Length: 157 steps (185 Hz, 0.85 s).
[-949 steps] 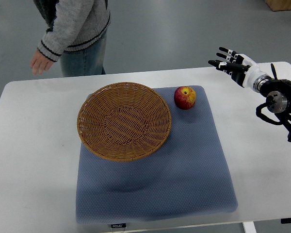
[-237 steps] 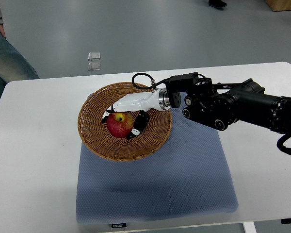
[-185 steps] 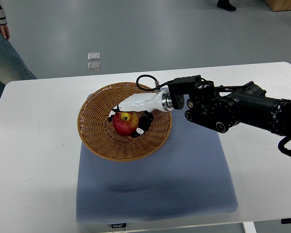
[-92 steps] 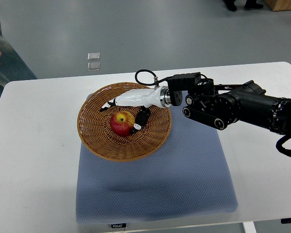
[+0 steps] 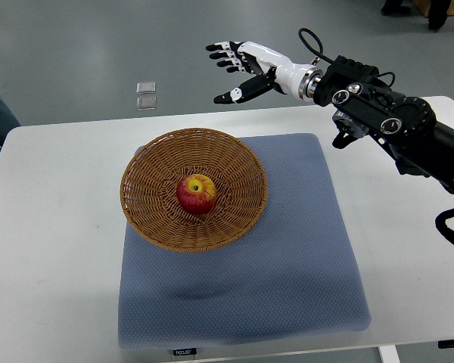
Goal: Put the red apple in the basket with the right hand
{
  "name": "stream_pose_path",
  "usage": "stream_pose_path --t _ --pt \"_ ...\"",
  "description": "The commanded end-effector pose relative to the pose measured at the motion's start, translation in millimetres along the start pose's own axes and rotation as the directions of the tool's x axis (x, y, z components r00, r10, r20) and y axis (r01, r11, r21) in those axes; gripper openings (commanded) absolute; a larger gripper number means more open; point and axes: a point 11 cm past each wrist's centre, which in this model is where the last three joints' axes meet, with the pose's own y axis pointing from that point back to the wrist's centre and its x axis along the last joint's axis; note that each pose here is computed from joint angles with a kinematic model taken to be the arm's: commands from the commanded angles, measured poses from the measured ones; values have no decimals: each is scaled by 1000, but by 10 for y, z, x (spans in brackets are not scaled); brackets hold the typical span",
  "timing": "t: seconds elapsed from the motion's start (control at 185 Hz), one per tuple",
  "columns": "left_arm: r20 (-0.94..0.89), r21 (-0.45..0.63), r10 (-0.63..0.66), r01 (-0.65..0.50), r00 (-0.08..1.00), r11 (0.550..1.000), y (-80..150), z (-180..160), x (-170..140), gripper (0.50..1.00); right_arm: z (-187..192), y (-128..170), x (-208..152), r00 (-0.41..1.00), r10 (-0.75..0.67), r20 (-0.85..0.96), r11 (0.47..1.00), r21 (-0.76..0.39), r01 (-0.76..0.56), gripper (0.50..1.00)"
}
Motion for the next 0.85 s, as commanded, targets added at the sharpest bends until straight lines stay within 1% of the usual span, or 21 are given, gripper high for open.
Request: stream_pose_path --t 0.0,0.022,0.027,0.103,0.152,0.157,0.184,0.265,0.314,0.319,0.363,0.411,0.417,0.438,0.482,0.552,0.703,0.731,0.844 --pt "0 1 -2 2 1000 1000 0 -1 -5 1000 275 117 301 977 177 120 982 -83 -168 905" --pt "0 1 -2 2 1000 1000 0 -1 -5 1000 275 117 301 977 177 120 982 -83 -168 905" --pt "0 -1 -2 2 1000 1000 0 1 -5 1000 428 189 427 947 269 176 959 -139 -247 905" --pt "0 -1 -3 3 1000 1000 0 1 -11 1000 620 295 545 890 372 265 923 -209 -323 905" --pt "0 -1 -3 3 1000 1000 0 1 -11 1000 621 295 545 890 372 265 923 -209 -323 905" --pt "0 -1 -3 3 1000 1000 0 1 -11 1000 744 372 591 849 421 319 902 -249 -354 905" --pt "0 -1 -3 3 1000 1000 0 1 -11 1000 818 437 642 824 448 346 889 -270 -370 905" --pt "0 1 -2 2 1000 1000 0 -1 -5 1000 982 588 732 777 493 391 866 -307 -395 905" --pt "0 1 -2 2 1000 1000 0 -1 -5 1000 982 588 733 777 493 391 866 -307 -395 905" --pt "0 1 -3 3 1000 1000 0 0 -11 1000 1070 658 753 746 514 423 855 -326 -404 905" --pt "0 1 -2 2 1000 1000 0 -1 -6 1000 1133 714 775 719 530 450 846 -339 -411 905" --pt "0 1 -2 2 1000 1000 0 -1 -5 1000 1133 714 775 719 530 450 846 -339 -411 905" --pt "0 1 -2 2 1000 1000 0 -1 -5 1000 1201 784 807 688 542 482 839 -351 -416 907" --pt "0 -1 -3 3 1000 1000 0 1 -11 1000 1243 822 817 674 550 494 835 -358 -418 907" --pt "0 1 -3 3 1000 1000 0 0 -11 1000 1281 862 829 655 555 513 831 -364 -420 917" --pt "0 1 -2 2 1000 1000 0 -1 -6 1000 1322 892 821 640 553 533 833 -367 -414 919" --pt "0 1 -2 2 1000 1000 0 -1 -5 1000 1364 903 781 639 546 541 837 -369 -403 919" --pt "0 1 -3 3 1000 1000 0 0 -11 1000 1398 890 716 638 543 546 840 -373 -395 919" --pt "0 1 -5 5 1000 1000 0 0 -16 1000 1401 869 665 645 528 552 849 -367 -380 919"
